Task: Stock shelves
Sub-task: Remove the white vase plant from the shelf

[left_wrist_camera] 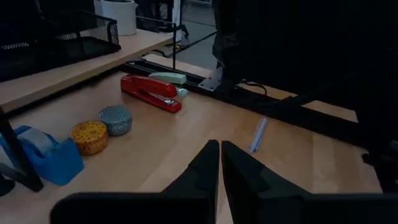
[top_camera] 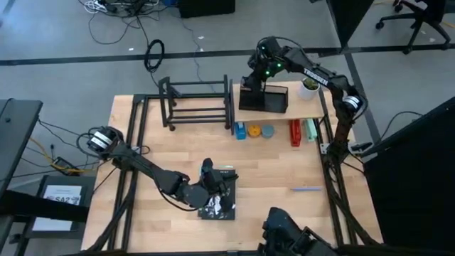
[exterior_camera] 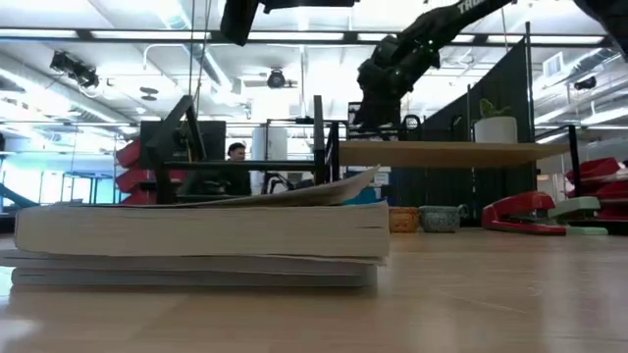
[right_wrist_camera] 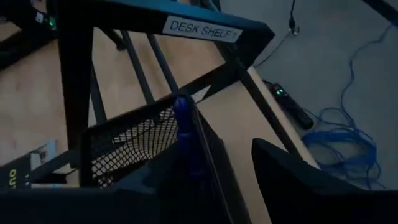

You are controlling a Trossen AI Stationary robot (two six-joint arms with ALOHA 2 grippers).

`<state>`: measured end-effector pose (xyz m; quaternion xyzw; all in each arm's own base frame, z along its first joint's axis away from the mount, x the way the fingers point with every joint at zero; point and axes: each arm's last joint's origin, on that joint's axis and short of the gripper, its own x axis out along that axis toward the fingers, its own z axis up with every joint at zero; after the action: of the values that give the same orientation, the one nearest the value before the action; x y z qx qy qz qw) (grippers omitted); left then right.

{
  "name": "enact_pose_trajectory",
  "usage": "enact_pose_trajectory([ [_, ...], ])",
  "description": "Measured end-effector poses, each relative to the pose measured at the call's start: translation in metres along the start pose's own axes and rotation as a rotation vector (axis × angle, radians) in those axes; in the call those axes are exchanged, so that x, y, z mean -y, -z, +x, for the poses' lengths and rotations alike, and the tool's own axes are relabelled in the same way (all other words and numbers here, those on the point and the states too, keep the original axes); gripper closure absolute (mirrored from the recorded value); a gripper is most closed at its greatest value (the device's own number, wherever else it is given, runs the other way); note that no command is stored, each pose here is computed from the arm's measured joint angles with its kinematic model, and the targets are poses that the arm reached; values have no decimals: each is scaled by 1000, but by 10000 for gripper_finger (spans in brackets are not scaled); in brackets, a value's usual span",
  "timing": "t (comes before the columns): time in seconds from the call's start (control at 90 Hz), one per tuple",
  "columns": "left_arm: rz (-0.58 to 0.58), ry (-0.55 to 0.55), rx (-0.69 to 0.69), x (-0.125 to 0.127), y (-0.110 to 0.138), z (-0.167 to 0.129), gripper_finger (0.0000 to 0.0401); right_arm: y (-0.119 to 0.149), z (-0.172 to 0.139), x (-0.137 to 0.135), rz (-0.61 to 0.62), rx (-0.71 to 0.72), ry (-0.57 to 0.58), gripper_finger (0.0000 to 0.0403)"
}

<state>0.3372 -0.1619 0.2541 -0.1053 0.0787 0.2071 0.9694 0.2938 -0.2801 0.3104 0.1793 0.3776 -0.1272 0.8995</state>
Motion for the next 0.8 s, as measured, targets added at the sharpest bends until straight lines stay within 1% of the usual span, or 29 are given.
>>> enact_pose_trajectory([
  [0.067, 0, 0, 0, 0, 0, 0, 401, 0, 0, 0, -4, 4, 1, 268],
  [0.122, 1, 0, -1, 0, 0, 0, 401, -1, -1, -1, -6, 14, 0, 287],
  [0.189, 2, 0, -1, 0, 0, 0, 401, -2, -5, -3, -12, 21, 3, 318],
  [0.289, 2, 0, -1, 0, 0, 0, 401, -2, -12, -6, -31, 24, 33, 375],
  [0.322, 2, 0, -1, 0, 0, 0, 401, -2, -16, -7, -30, 30, 34, 385],
  [0.4, 2, 0, -1, 0, 0, 0, 401, -4, -27, -12, -40, 52, 61, 389],
  [0.611, 1, 0, -1, 0, 0, 0, 401, -14, -63, -27, -60, 151, 65, 391],
  [0.689, 1, 0, -1, 0, 0, 0, 401, -19, -76, -33, -59, 189, 48, 391],
  [0.8, 0, 0, 0, 0, 0, 0, 401, -19, -80, -35, -49, 168, 39, 392],
])
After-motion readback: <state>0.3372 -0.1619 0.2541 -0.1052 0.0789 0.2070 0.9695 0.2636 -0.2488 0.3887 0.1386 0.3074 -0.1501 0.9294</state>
